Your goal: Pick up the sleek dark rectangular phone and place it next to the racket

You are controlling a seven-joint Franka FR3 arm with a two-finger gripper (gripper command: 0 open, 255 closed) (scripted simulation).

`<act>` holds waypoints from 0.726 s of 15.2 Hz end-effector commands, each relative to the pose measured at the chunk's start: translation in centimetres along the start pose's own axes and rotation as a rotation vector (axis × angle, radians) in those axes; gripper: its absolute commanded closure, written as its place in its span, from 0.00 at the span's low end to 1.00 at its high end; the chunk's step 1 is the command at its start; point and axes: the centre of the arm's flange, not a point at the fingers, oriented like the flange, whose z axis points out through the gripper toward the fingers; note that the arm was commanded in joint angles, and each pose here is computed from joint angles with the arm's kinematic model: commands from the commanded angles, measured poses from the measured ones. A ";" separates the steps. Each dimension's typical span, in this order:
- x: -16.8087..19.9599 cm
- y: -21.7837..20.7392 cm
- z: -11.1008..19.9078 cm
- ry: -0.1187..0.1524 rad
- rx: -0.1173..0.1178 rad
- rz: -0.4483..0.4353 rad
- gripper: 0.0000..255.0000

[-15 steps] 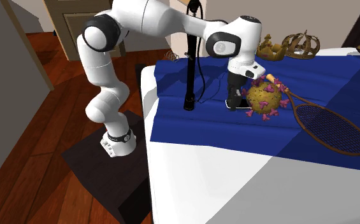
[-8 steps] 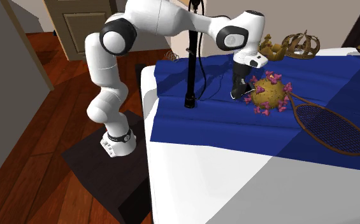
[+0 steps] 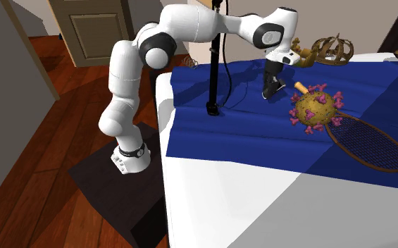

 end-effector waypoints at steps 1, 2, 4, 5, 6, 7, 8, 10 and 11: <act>1.0 -2.5 0.1 0.000 0.000 0.002 1.00; 1.6 -3.7 0.1 0.000 0.000 0.002 1.00; 3.0 -6.3 0.2 0.000 0.000 0.002 1.00; 3.0 -6.3 0.7 0.000 0.000 0.002 1.00; 2.9 -6.3 1.2 0.000 0.000 0.002 1.00; 2.9 -6.3 1.7 0.000 0.000 0.002 1.00; 2.9 -6.3 2.3 0.000 0.000 0.002 1.00; 2.9 -6.3 3.3 0.000 0.000 0.002 1.00; 2.9 -6.2 3.8 0.000 0.000 0.002 1.00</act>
